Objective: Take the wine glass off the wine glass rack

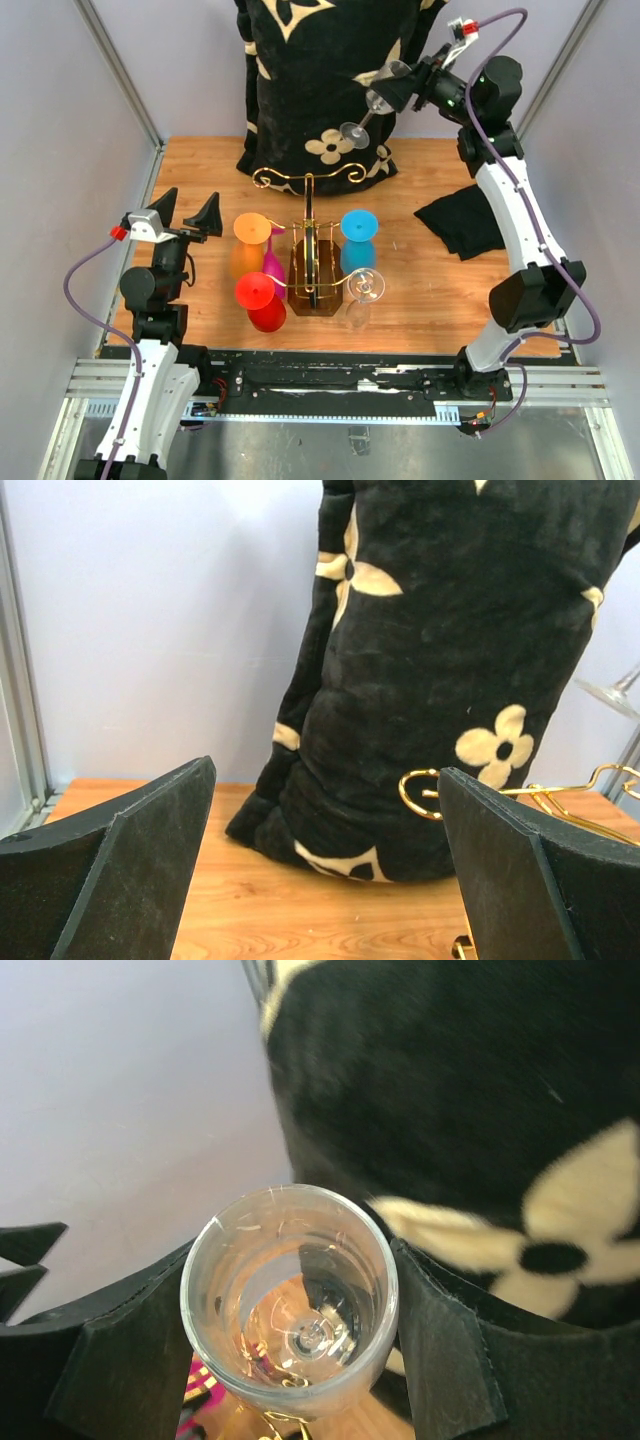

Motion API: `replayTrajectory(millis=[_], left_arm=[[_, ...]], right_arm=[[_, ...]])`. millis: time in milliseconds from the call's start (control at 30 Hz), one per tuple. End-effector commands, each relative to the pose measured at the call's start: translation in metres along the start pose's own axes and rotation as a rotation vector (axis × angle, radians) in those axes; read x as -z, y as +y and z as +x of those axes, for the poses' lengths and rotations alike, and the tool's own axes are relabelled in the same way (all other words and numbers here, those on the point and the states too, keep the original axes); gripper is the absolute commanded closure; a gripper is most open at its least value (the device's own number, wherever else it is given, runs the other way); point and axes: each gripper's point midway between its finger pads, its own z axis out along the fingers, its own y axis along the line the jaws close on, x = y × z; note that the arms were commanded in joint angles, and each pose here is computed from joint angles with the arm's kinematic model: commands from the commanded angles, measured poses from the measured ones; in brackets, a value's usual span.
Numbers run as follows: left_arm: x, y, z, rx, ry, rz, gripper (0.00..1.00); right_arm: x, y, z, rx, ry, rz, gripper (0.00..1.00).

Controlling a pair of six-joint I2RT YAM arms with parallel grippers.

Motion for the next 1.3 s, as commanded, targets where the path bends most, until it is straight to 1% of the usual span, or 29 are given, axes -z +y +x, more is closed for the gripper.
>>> replayTrajectory(millis=[0, 200, 400, 567, 733, 933, 967, 1067, 1167, 1200, 1233, 1267], left_arm=[[-0.002, 0.000, -0.009, -0.040, -0.015, -0.006, 0.00], [0.001, 0.005, 0.000, -0.041, -0.001, -0.029, 0.00], [0.003, 0.008, 0.003, -0.044, 0.003, -0.041, 0.00], [0.003, 0.009, 0.002, -0.059, 0.009, -0.047, 0.00], [0.004, 0.011, 0.004, -0.067, 0.012, -0.054, 0.00], [0.006, 0.019, 0.008, -0.095, 0.019, -0.087, 0.00], [0.006, 0.021, 0.008, -0.096, 0.019, -0.098, 0.00], [0.008, 0.023, 0.008, -0.107, 0.014, -0.111, 0.00], [0.009, 0.025, 0.011, -0.110, 0.016, -0.117, 0.00], [0.009, 0.025, 0.012, -0.109, 0.017, -0.114, 0.00], [0.009, 0.024, 0.012, -0.107, 0.016, -0.112, 0.00], [0.009, 0.025, 0.014, -0.106, 0.018, -0.112, 0.00]], right_arm=[[0.036, -0.029, -0.005, 0.077, -0.007, 0.086, 0.55], [0.078, -0.088, 0.038, 0.153, 0.104, 0.305, 0.54], [0.089, -0.148, 0.097, 0.182, 0.205, 0.457, 0.55], [0.101, -0.205, 0.139, 0.251, 0.268, 0.612, 0.55], [0.113, -0.255, 0.171, 0.327, 0.292, 0.745, 0.55], [0.112, -0.299, 0.198, 0.373, 0.292, 0.828, 0.55], [0.112, -0.307, 0.208, 0.369, 0.302, 0.839, 0.55], [0.115, -0.317, 0.222, 0.370, 0.295, 0.864, 0.55], [0.122, -0.320, 0.228, 0.393, 0.268, 0.900, 0.52], [0.124, -0.320, 0.231, 0.391, 0.269, 0.908, 0.44], [0.126, -0.321, 0.234, 0.388, 0.270, 0.918, 0.41], [0.130, -0.322, 0.237, 0.387, 0.273, 0.930, 0.40]])
